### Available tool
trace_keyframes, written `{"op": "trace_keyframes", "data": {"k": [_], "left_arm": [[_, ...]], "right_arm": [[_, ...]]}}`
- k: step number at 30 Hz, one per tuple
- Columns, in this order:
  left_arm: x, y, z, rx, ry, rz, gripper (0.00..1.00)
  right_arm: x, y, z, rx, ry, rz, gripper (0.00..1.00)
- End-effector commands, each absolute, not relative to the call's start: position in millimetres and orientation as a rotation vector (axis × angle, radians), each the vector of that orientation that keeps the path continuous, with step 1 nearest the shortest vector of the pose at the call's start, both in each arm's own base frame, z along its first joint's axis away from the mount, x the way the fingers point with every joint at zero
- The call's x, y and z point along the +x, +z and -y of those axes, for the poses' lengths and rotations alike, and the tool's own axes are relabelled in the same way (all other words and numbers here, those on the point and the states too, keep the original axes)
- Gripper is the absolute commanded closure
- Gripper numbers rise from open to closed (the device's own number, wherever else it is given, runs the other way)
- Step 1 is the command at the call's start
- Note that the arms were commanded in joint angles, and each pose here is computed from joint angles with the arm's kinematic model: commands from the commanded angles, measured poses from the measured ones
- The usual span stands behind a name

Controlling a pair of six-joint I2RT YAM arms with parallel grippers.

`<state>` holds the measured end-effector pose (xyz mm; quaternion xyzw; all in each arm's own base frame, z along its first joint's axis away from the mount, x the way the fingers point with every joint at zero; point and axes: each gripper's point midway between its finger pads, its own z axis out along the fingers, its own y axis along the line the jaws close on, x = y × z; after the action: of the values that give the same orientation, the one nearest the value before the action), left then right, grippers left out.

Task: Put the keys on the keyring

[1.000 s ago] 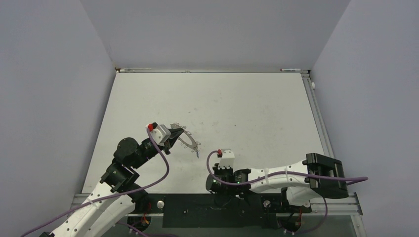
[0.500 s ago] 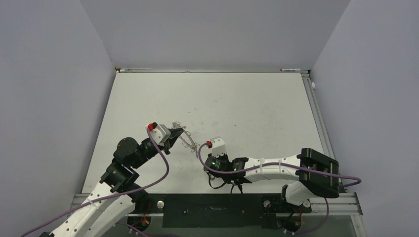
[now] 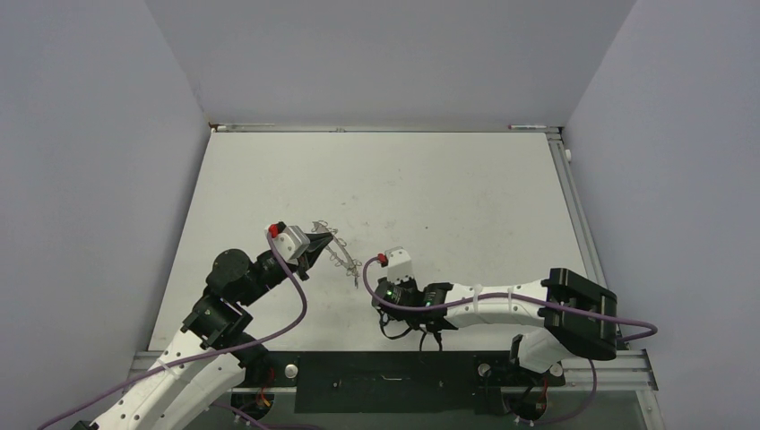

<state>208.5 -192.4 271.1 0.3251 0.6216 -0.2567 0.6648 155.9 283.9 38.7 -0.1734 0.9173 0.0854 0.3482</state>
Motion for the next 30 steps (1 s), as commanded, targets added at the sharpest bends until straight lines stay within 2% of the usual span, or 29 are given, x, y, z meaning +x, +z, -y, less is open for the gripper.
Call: {"op": "trace_keyframes", "data": {"k": [1,7,23,30], "left_arm": [[209,312,189,0.695,-0.570,-1.304,1.00],[208,313,189,0.698,-0.572,-1.299,1.00],[207,314,188,0.698,-0.568,-1.295,1.00],[206,314,188,0.700,-0.569,-1.292,1.00]], "right_arm": [[158,50,-276,-0.295,0.216,-2.398,0.70],[151,41,-275,-0.267,0.310,-2.408,0.64],[156,31,-281,-0.200,0.267,-2.487,0.62],[150,14,-277,-0.136,0.293,-2.542,0.67]]}}
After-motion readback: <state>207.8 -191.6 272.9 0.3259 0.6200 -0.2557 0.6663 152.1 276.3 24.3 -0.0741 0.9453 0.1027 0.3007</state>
